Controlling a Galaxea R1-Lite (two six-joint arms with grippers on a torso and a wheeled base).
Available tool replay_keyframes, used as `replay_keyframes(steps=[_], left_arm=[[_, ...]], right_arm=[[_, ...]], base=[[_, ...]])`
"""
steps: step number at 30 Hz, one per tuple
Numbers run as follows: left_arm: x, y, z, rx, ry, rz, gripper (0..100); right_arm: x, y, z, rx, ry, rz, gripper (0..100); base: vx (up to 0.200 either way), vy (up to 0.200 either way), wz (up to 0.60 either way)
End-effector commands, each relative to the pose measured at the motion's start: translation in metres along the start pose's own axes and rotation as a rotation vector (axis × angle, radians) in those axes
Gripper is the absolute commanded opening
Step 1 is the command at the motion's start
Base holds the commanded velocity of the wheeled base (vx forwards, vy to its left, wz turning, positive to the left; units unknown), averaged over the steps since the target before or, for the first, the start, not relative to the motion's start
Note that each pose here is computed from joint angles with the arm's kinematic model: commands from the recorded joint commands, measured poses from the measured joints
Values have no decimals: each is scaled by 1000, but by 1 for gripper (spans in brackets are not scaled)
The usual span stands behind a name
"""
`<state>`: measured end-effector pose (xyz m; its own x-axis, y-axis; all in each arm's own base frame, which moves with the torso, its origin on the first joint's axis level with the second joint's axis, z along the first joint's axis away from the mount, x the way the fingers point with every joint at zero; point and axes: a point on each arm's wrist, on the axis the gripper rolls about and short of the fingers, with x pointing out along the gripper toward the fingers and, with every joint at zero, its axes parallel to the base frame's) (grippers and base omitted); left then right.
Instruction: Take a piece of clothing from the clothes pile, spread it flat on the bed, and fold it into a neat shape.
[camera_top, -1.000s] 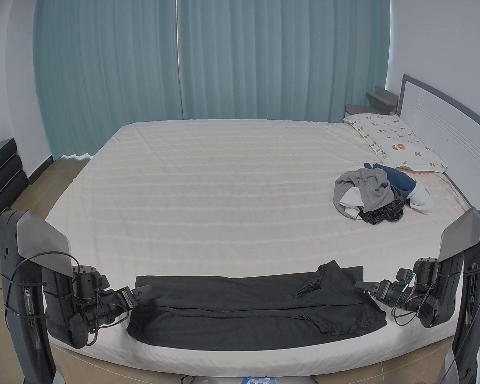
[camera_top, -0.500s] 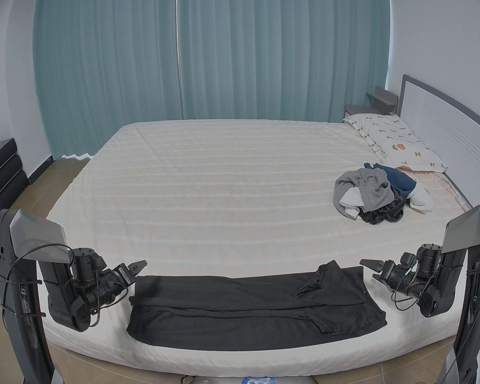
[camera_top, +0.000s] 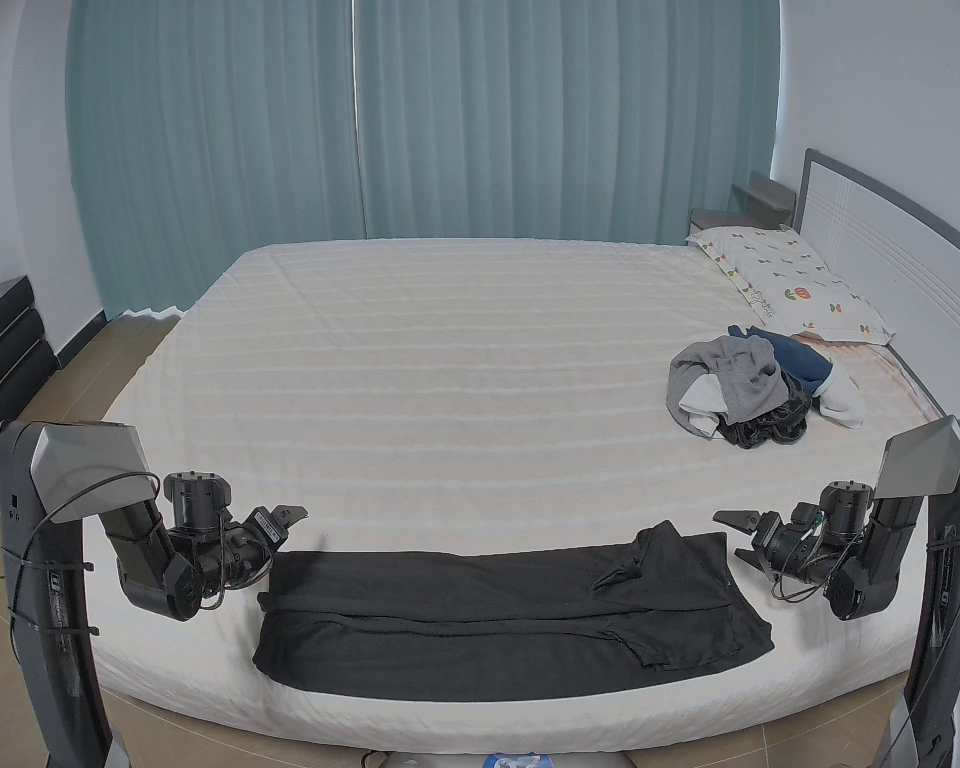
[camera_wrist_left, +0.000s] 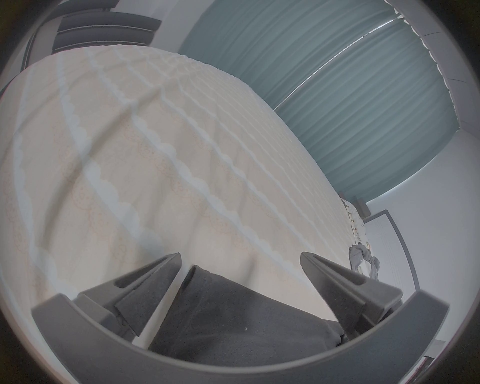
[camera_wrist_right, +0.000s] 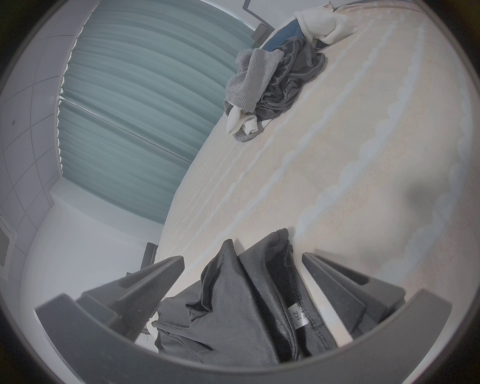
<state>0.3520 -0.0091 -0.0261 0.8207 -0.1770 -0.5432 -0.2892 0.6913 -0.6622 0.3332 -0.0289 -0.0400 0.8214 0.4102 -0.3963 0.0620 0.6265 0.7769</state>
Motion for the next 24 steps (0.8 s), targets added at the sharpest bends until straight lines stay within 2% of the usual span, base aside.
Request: replay_keyframes(steps=[1, 13, 17, 18, 24], left_arm=[[2, 0, -2, 3, 6, 0, 100], [2, 3, -7, 57, 28, 22, 100], [5, 8, -15, 116, 33, 61, 100], [5, 8, -15, 118, 32, 62, 0], [6, 10, -16, 123, 10, 88, 0]], right_arm=[[2, -2, -1, 0, 3, -1, 100], [3, -1, -2, -3, 2, -1, 100], [5, -3, -3, -4, -5, -7, 100], [5, -3, -3, -4, -5, -7, 100], [4, 0, -1, -12, -22, -9, 100]], base=[[0, 0, 0], [0, 0, 0], [0, 0, 0], [0, 0, 0], [0, 0, 0]])
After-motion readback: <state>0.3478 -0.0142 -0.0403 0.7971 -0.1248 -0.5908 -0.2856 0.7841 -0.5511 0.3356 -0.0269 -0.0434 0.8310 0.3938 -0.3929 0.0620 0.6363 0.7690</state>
